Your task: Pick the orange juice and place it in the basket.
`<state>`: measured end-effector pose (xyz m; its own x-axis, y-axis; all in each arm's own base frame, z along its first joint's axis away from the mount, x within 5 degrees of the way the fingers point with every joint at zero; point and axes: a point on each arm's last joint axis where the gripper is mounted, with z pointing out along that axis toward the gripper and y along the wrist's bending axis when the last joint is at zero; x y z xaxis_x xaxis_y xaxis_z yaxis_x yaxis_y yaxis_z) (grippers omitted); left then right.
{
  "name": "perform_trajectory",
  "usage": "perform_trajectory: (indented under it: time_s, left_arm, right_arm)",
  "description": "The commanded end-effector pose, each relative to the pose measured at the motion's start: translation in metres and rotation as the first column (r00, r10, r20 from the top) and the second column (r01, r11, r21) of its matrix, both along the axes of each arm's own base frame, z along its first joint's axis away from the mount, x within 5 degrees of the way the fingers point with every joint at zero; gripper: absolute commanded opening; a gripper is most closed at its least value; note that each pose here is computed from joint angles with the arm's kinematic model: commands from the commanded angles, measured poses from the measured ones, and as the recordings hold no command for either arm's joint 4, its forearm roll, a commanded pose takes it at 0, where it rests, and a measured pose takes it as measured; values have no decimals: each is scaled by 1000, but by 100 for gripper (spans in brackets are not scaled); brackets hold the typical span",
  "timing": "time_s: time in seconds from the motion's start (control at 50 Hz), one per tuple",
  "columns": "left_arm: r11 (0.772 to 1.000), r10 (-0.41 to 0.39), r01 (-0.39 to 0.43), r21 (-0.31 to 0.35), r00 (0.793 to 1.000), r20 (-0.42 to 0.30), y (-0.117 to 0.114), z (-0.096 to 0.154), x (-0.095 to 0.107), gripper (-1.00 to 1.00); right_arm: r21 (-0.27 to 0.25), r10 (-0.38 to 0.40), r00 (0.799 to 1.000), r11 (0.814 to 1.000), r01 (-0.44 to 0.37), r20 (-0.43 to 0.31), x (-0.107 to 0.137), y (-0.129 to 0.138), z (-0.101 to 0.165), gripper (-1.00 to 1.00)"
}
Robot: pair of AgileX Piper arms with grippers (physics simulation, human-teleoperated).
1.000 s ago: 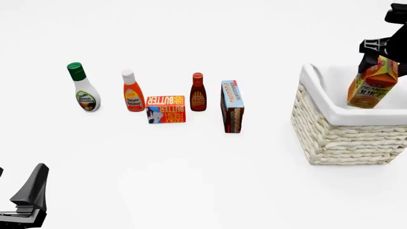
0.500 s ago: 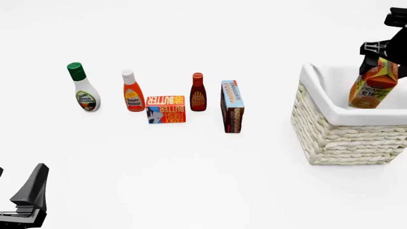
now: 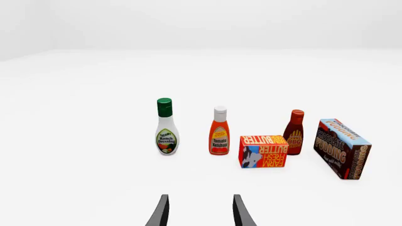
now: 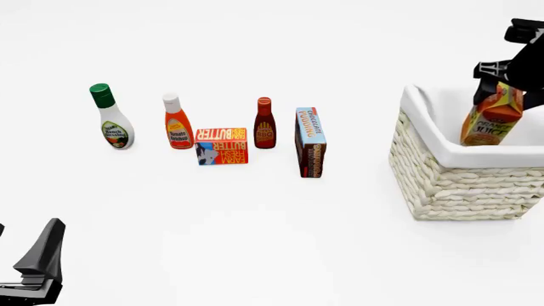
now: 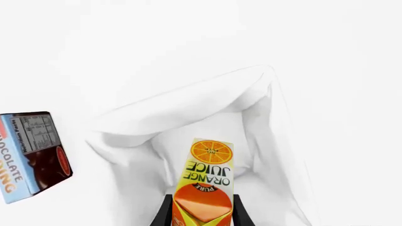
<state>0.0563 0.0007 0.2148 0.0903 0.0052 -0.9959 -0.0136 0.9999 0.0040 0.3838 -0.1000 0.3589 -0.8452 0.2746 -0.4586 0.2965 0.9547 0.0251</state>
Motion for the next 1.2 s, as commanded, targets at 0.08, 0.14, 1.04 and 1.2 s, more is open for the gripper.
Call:
perform_trajectory:
  time_s: [0.08, 0.14, 1.04, 1.2]
  left_arm:
    - [1000, 0, 0, 0, 1000, 1, 0, 0, 0, 100]
    - [1000, 0, 0, 0, 1000, 0, 0, 0, 0, 100]
    - [1000, 0, 0, 1, 1000, 0, 0, 0, 0, 100]
    - [1000, 0, 0, 0, 1000, 0, 0, 0, 0, 100]
  right_arm:
    - [18, -31, 1000, 999, 31, -6, 3, 0, -4, -100]
    - [17, -31, 999, 999, 32, -9, 3, -1, -5, -100]
    - [33, -40, 997, 999, 43, -67, 16, -6, -30, -100]
    - [26, -33, 998, 999, 34, -56, 19, -8, -28, -100]
